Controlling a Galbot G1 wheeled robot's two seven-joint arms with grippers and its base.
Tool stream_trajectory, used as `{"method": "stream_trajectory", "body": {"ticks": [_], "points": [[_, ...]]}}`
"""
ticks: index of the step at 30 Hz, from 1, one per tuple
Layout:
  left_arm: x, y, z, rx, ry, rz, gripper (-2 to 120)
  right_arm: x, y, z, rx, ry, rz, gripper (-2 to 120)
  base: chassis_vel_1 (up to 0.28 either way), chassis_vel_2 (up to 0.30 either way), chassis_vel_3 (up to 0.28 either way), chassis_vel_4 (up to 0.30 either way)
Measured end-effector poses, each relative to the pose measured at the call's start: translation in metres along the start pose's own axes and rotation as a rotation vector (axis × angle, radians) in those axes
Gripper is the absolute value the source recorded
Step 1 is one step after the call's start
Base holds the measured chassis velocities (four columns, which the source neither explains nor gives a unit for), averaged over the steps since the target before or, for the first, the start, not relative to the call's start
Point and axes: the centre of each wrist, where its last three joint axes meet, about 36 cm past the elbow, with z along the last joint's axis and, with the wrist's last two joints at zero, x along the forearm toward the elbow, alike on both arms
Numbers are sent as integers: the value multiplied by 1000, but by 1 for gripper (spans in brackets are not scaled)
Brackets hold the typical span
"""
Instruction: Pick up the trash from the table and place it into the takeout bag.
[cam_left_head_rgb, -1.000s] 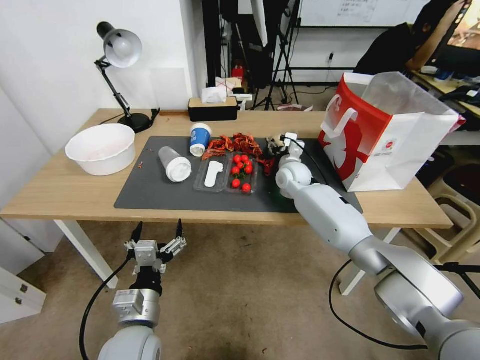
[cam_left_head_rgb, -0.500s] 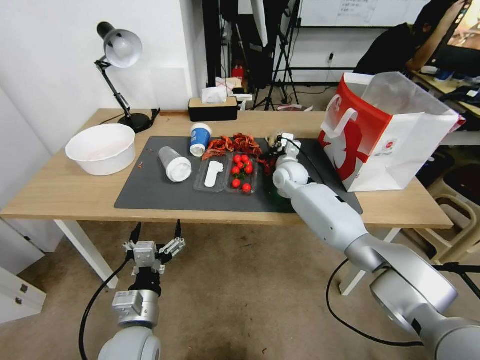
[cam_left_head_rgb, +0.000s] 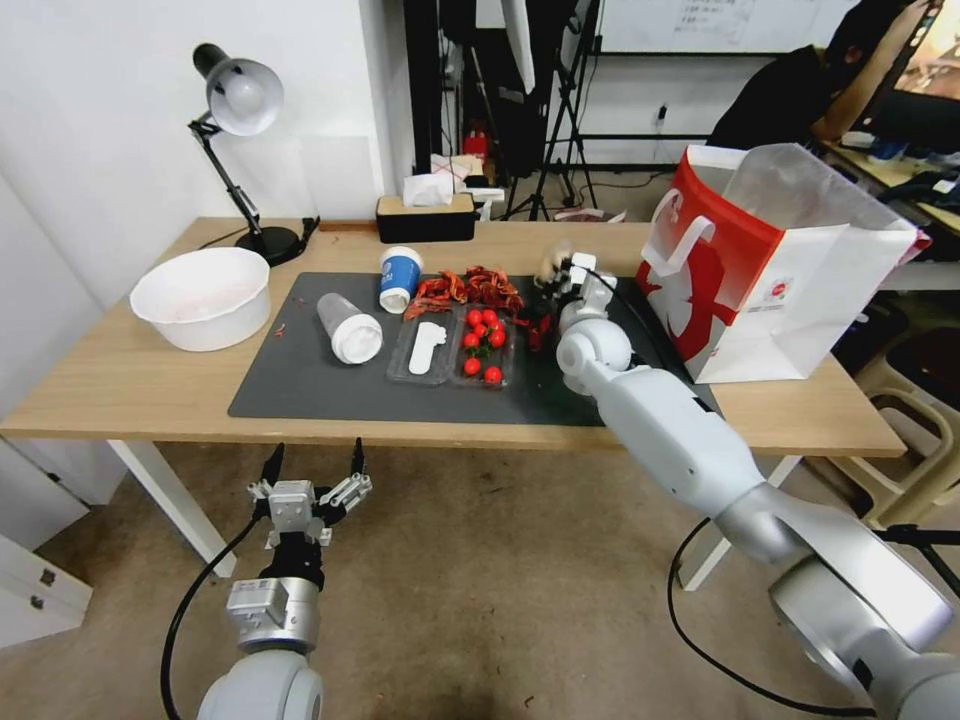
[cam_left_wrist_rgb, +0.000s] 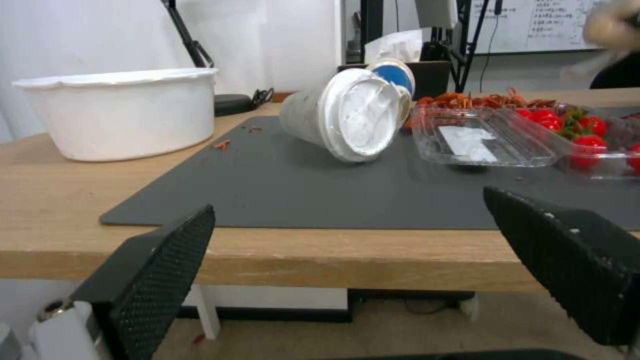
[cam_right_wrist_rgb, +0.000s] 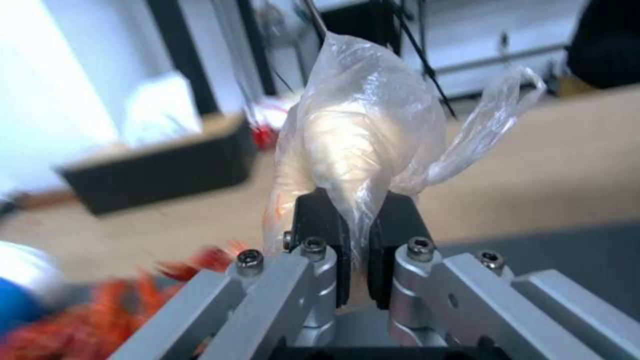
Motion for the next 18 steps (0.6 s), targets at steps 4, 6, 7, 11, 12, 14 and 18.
{"method": "stream_trajectory", "body": {"ticks": [4, 6, 7, 11, 12, 14, 18], "points": [[0, -1, 0, 1, 0, 1, 100, 15, 3, -19, -16, -52, -42, 3, 0, 0, 0, 0], [0, -1, 0, 1, 1, 1, 100, 29, 2, -42, -25, -115, -72, 3, 0, 0, 0, 0], [1, 0, 0, 0, 2, 1, 100, 36, 0, -55, -25, -149, -82, 3, 0, 0, 0, 0], [1, 0, 0, -1, 1, 2, 100, 60, -11, -100, -21, -256, -95, 3, 0, 0, 0, 0], [1, 0, 0, -1, 1, 2, 100, 60, -11, -100, -21, -256, -95, 3, 0, 0, 0, 0], [1, -1, 0, -1, 1, 4, 100, 70, -22, -123, -12, -306, -82, 3, 0, 0, 0, 0], [0, -3, -1, 0, 1, 9, 100, 89, -54, -164, 27, -381, -4, 3, 0, 0, 0, 0]]}}
